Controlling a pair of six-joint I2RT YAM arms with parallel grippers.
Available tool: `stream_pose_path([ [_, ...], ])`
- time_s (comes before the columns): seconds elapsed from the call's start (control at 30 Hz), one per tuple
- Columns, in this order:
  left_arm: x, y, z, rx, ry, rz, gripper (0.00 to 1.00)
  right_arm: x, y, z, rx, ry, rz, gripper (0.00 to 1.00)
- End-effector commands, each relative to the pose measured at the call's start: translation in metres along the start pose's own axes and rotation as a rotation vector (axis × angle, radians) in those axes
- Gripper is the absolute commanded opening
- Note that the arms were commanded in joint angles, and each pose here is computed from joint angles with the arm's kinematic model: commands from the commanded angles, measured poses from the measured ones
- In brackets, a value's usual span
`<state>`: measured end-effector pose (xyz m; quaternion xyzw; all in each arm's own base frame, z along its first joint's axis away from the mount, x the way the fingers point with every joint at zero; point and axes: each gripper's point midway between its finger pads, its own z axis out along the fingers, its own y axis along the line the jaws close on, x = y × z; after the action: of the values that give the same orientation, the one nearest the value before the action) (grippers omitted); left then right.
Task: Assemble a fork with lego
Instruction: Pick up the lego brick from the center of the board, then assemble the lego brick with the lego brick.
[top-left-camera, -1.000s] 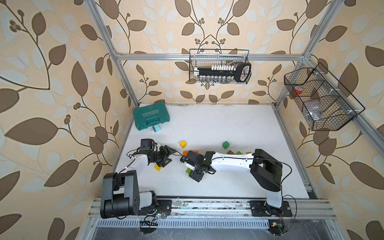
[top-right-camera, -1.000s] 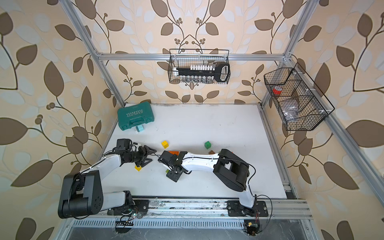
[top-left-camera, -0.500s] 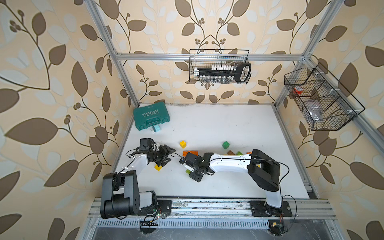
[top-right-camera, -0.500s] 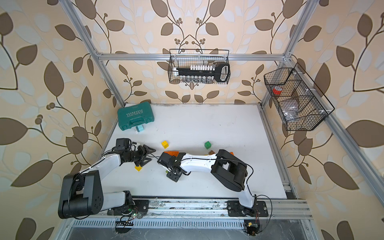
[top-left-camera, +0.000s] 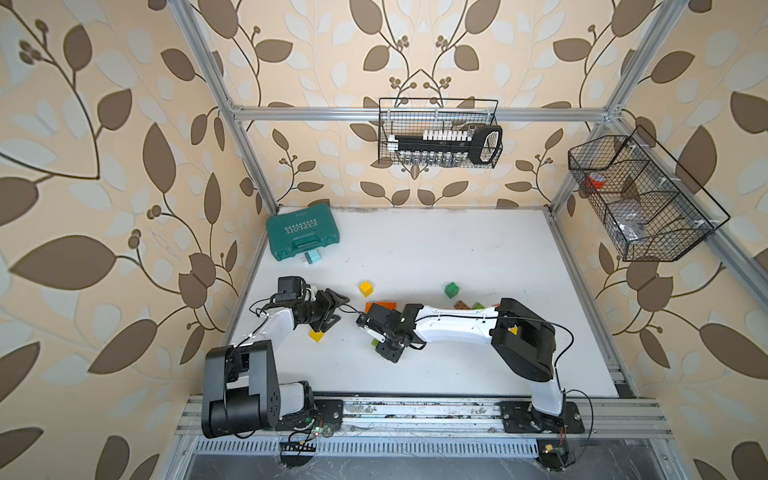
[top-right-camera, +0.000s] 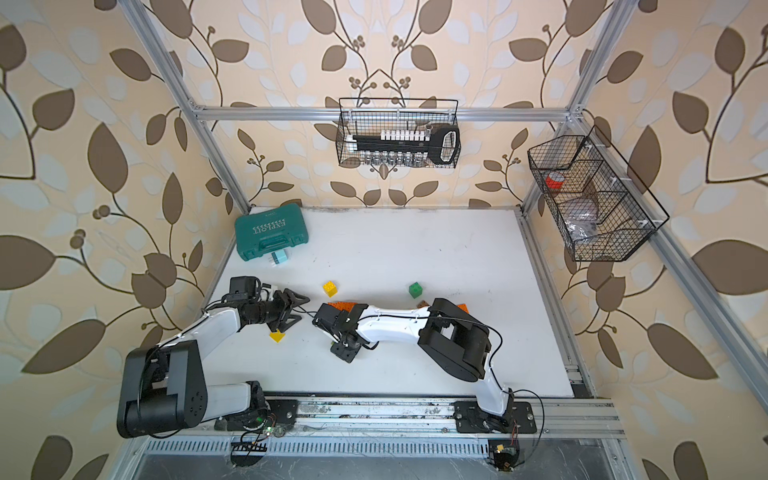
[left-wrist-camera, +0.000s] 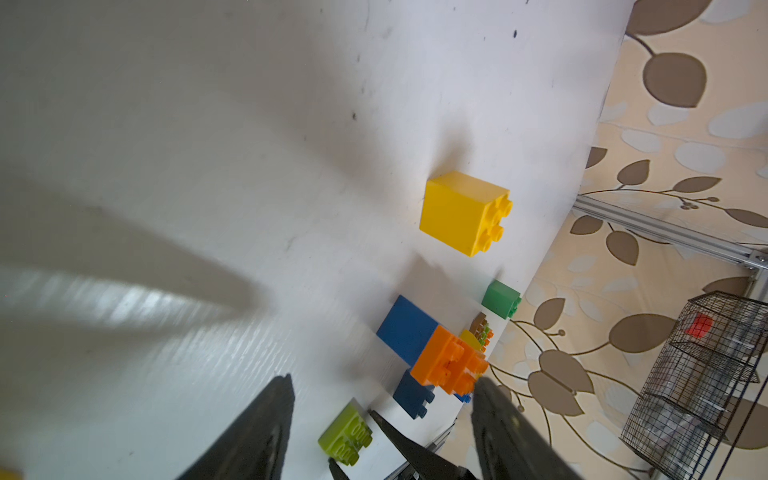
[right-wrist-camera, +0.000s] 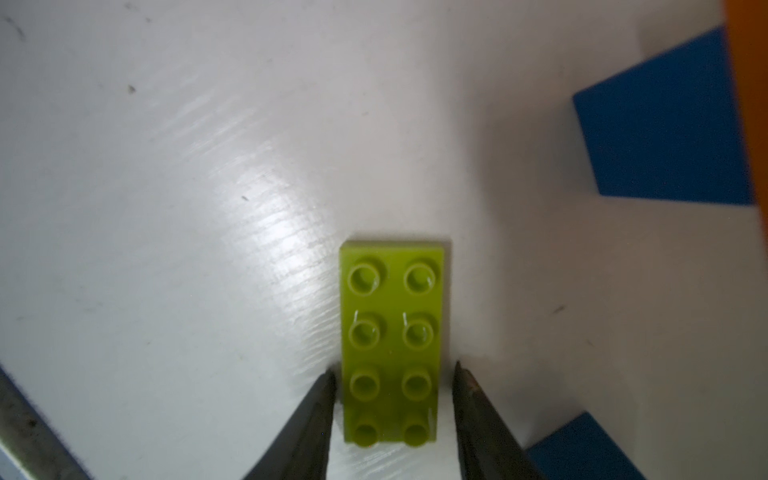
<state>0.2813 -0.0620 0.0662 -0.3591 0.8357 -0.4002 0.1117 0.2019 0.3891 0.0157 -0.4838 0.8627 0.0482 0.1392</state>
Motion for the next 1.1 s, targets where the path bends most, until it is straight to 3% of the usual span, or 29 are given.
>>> stream_pose_path([
  [0.0,-0.004,-0.009,-0.005,0.041,-0.008,0.034,0.7,0.021,-0.007,0.019,0.043,0.087,-0.015,0.41],
  [0.27,-0.003,-0.02,-0.008,0.105,0.02,0.039,0.7,0.0,-0.007,-0.014,-0.017,-0.002,-0.114,0.3],
  [0.67,0.0,-0.047,-0.021,0.197,0.051,0.062,0.7,-0.048,-0.028,-0.098,-0.17,-0.173,-0.28,0.28],
  [1.07,-0.014,-0.051,-0.043,0.294,0.035,0.03,0.75,-0.104,-0.043,-0.075,-0.213,-0.155,-0.377,0.26],
])
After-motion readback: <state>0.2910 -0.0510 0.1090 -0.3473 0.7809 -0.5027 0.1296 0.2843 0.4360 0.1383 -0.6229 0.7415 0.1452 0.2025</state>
